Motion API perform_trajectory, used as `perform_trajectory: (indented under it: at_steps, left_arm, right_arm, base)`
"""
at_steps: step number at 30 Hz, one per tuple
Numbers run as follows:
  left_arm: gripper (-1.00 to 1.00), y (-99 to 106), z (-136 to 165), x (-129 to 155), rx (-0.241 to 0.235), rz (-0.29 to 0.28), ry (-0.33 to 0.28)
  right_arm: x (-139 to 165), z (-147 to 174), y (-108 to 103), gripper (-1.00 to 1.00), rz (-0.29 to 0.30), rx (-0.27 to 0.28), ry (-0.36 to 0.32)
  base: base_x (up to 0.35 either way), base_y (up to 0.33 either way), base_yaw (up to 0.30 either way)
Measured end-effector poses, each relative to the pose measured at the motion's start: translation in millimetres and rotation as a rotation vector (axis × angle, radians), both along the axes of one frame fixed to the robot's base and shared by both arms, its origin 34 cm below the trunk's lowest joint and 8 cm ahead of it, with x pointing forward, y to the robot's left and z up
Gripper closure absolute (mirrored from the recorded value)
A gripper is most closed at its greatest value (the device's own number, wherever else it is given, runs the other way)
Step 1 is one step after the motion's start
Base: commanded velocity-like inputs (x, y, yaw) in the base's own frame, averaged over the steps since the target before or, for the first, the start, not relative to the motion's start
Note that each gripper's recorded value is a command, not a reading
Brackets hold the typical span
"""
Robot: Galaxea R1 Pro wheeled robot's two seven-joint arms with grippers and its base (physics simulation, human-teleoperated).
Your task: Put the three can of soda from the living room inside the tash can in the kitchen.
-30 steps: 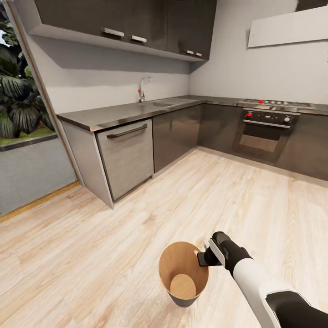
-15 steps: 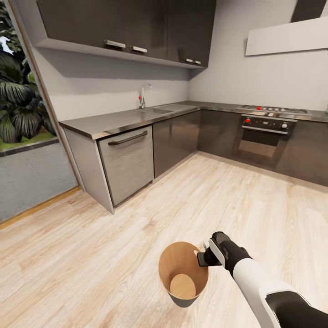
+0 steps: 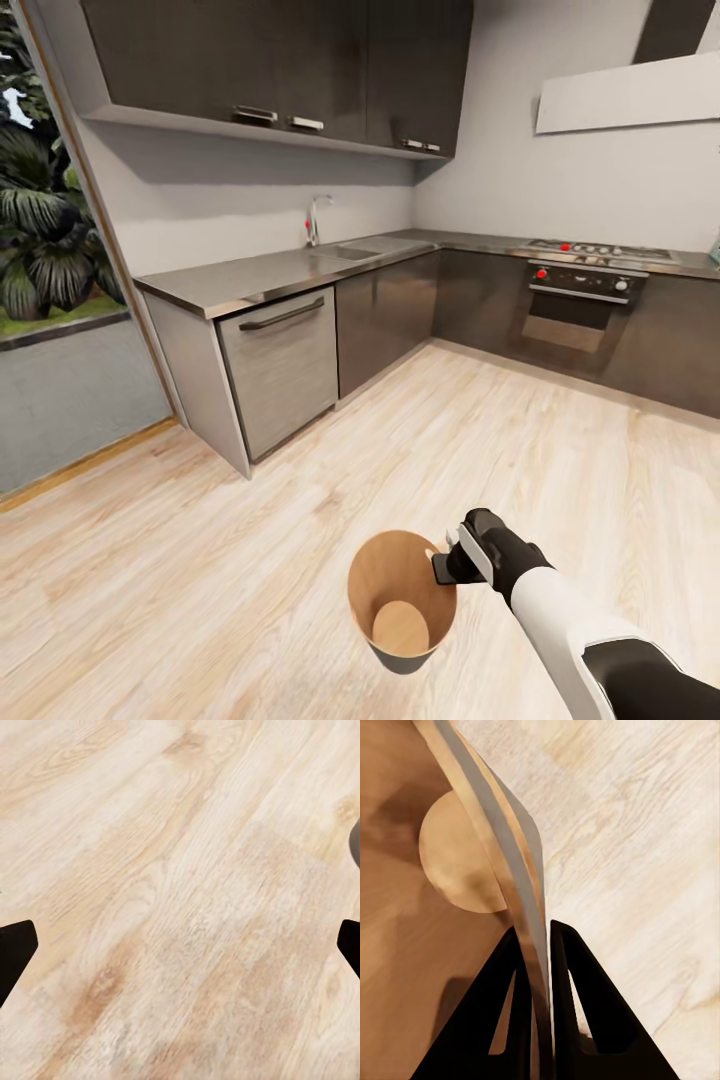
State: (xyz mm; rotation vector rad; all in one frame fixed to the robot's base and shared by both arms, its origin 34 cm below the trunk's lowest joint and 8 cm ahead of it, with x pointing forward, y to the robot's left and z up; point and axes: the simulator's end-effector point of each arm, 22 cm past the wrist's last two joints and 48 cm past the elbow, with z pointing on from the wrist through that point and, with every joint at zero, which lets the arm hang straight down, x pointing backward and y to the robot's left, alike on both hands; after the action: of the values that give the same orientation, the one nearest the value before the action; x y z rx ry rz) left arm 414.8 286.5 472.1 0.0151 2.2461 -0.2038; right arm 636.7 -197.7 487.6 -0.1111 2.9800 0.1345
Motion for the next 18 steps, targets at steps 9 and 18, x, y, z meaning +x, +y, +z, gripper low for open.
perform_trajectory:
  at_steps: [9,18]
  left_arm:
    - [-1.00,0,23,6,0.000,0.000,-0.014]
    - [-1.00,0,45,11,0.000,0.000,-0.027]
  right_arm:
    - [9,28,1,1.00,0.003,0.000,-0.023]
    - [14,54,0,1.00,0.003,-0.004,-0.039]
  base:
    - [0.000,0.000,0.000]
    - [0.000,0.000,0.000]
